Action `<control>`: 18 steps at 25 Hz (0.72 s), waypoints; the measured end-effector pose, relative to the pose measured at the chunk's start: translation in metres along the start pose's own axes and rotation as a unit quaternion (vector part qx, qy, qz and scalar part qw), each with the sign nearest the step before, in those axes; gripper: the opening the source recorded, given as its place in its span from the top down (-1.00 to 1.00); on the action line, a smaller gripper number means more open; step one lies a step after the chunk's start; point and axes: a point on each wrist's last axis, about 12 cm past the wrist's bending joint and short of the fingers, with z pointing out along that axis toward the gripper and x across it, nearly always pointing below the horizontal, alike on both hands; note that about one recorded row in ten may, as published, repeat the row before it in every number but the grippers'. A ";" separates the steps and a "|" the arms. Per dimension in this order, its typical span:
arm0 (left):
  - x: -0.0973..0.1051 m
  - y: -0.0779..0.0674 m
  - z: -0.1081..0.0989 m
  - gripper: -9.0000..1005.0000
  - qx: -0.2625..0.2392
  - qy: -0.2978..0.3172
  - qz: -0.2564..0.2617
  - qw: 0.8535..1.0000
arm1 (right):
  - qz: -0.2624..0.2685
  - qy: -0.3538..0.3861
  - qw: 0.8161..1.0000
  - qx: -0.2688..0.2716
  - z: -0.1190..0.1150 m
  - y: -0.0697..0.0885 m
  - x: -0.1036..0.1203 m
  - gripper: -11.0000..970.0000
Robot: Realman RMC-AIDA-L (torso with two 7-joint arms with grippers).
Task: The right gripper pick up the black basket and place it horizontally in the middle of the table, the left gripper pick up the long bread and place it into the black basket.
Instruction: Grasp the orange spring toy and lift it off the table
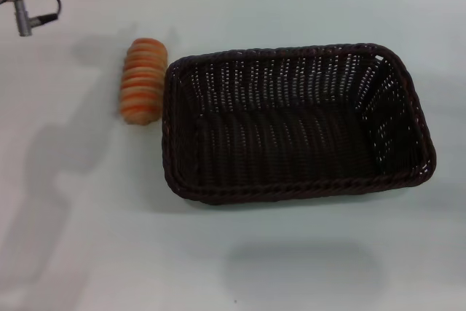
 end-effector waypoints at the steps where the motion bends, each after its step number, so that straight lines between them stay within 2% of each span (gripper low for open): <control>1: -0.001 -0.003 0.004 -0.36 0.001 0.019 0.002 1.000 | 0.000 -0.001 1.000 -0.001 0.000 0.001 0.000 0.04; 8: -0.004 -0.011 0.035 -0.36 -0.023 0.105 0.009 0.994 | -0.002 -0.005 1.000 -0.012 0.000 0.007 0.003 0.04; 13: -0.007 -0.019 0.046 -0.36 -0.040 0.152 0.023 0.987 | -0.005 -0.005 1.000 -0.013 0.000 0.009 0.006 0.04; 17: -0.007 -0.019 0.046 -0.36 -0.040 0.152 0.023 0.987 | -0.006 -0.006 1.000 -0.014 0.000 0.009 0.007 0.04; 18: -0.005 -0.022 0.054 -0.36 -0.044 0.182 0.026 0.982 | -0.006 -0.008 1.000 -0.014 0.001 0.010 0.006 0.04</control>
